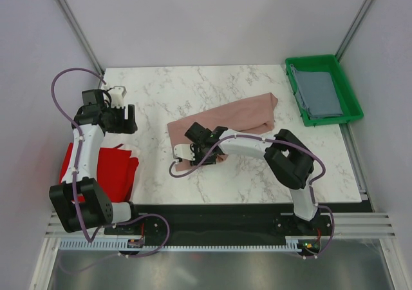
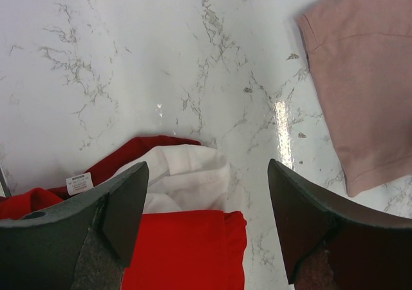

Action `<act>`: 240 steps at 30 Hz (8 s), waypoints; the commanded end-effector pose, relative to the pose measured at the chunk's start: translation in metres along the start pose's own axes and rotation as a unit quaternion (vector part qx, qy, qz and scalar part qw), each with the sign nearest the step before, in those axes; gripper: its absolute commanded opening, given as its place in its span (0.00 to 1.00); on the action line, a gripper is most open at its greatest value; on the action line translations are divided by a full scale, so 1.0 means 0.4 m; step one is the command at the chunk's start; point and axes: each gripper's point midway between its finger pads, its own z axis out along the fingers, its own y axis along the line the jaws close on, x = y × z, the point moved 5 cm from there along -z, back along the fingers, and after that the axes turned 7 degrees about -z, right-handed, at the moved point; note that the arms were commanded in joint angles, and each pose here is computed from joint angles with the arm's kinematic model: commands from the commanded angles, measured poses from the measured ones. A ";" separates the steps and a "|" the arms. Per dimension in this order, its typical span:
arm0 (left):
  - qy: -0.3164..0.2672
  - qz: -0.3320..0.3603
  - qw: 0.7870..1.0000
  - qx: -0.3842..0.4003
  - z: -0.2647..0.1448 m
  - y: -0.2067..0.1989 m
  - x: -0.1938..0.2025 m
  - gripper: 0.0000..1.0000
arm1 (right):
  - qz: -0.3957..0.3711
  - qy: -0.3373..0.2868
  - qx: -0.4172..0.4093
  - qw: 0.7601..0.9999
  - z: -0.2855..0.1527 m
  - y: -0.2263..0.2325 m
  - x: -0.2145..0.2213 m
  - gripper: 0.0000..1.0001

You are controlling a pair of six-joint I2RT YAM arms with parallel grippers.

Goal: Fold and stack the t-shirts
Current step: Flatten the tshirt out

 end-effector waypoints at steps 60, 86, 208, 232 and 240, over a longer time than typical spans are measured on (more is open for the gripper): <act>-0.021 0.044 0.997 0.058 -0.015 -0.098 -0.095 0.80 | 0.234 0.035 0.376 0.896 -0.515 -0.494 0.365 0.44; -0.064 0.065 0.995 -0.039 -0.073 -0.046 -0.056 0.80 | -0.116 -0.165 -0.077 0.976 -0.115 0.168 -0.109 0.38; 0.177 0.344 0.914 0.121 0.301 -0.595 0.101 0.59 | 0.175 -0.056 0.578 0.795 -0.794 -0.663 0.295 0.00; 0.176 0.372 0.907 0.093 0.323 -0.611 0.094 0.43 | 0.183 -0.055 0.574 0.797 -0.781 -0.664 0.309 0.00; 0.181 0.396 0.896 0.087 0.317 -0.631 0.126 0.46 | 0.184 -0.057 0.574 0.796 -0.783 -0.664 0.315 0.00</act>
